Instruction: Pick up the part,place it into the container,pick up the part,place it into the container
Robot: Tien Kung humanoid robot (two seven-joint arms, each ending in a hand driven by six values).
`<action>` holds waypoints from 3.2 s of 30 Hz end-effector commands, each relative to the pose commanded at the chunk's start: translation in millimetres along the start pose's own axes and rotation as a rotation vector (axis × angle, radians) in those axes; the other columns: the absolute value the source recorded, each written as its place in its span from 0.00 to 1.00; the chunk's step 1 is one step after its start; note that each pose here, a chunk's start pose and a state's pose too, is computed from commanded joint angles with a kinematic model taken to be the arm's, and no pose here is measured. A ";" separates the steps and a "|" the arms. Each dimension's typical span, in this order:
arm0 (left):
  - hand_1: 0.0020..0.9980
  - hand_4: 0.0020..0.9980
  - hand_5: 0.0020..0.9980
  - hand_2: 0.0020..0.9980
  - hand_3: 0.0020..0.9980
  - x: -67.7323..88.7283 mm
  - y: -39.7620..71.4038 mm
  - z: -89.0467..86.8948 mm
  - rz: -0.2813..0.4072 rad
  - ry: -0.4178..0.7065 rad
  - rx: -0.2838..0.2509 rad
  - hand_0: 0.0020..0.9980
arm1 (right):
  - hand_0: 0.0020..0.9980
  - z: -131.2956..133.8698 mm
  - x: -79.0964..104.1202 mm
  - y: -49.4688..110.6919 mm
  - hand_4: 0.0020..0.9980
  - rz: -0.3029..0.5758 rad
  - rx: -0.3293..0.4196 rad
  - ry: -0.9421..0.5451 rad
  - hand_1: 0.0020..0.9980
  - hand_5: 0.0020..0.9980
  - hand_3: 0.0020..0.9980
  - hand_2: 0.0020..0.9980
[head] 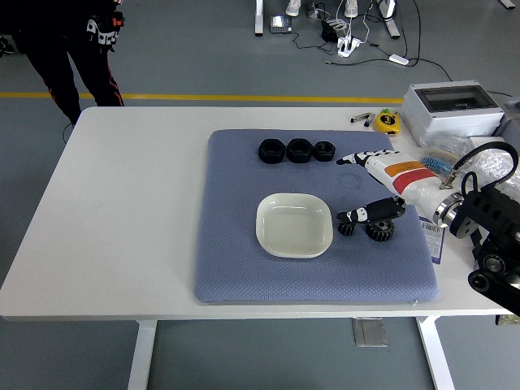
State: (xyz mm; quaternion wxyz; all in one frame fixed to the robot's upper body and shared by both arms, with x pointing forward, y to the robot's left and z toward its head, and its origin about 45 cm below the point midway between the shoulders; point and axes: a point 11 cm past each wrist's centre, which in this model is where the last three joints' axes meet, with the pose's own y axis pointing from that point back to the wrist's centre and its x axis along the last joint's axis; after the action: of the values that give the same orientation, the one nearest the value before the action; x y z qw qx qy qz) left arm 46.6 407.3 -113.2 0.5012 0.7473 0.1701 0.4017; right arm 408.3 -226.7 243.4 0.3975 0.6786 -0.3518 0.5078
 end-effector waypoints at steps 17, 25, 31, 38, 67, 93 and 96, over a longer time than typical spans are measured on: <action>0.63 0.62 0.64 0.66 0.61 -1.0 0.1 -0.7 -0.005 -0.002 0.000 0.64 | 0.72 30.4 -41.7 -8.2 0.93 -0.168 -0.067 0.093 0.75 0.30 0.72 0.78; 0.63 0.62 0.64 0.66 0.61 -2.1 0.3 0.0 -0.008 -0.003 -0.002 0.64 | 0.65 48.2 -53.2 -9.8 0.89 -0.189 -0.120 0.072 0.70 0.30 0.69 0.74; 0.63 0.62 0.64 0.66 0.61 -2.5 0.4 0.4 -0.010 -0.004 -0.003 0.64 | 0.65 59.4 -60.2 -6.8 0.89 -0.213 -0.150 0.071 0.70 0.30 0.69 0.74; 0.63 0.62 0.64 0.67 0.61 -2.6 0.4 0.9 -0.012 -0.007 -0.004 0.64 | 0.49 62.2 -61.8 -5.0 0.75 -0.202 -0.149 0.069 0.54 0.27 0.56 0.60; 0.63 0.62 0.64 0.67 0.61 -1.4 0.1 0.1 -0.015 -0.007 -0.004 0.64 | 0.00 51.4 -48.4 -4.0 0.74 -0.111 -0.097 -0.008 0.12 0.26 0.48 0.27; 0.63 0.62 0.64 0.67 0.61 0.4 -0.6 -7.1 -0.011 -0.011 0.012 0.64 | 0.00 -33.3 -17.2 -12.4 0.87 -0.016 0.128 -0.006 0.00 0.16 0.46 0.10; 0.63 0.62 0.64 0.67 0.61 1.0 -0.7 -7.5 -0.009 -0.009 0.014 0.64 | 0.00 -46.2 -15.8 -13.4 0.87 -0.010 0.161 -0.011 0.00 0.16 0.46 0.10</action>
State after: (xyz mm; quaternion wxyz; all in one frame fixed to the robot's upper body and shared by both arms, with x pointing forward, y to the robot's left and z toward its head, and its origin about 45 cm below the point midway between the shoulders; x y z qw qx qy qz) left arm 41.6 412.8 -112.2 0.4987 0.7517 0.1740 0.3949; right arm 397.5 -178.2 233.4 0.3422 0.7127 -0.3087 0.5289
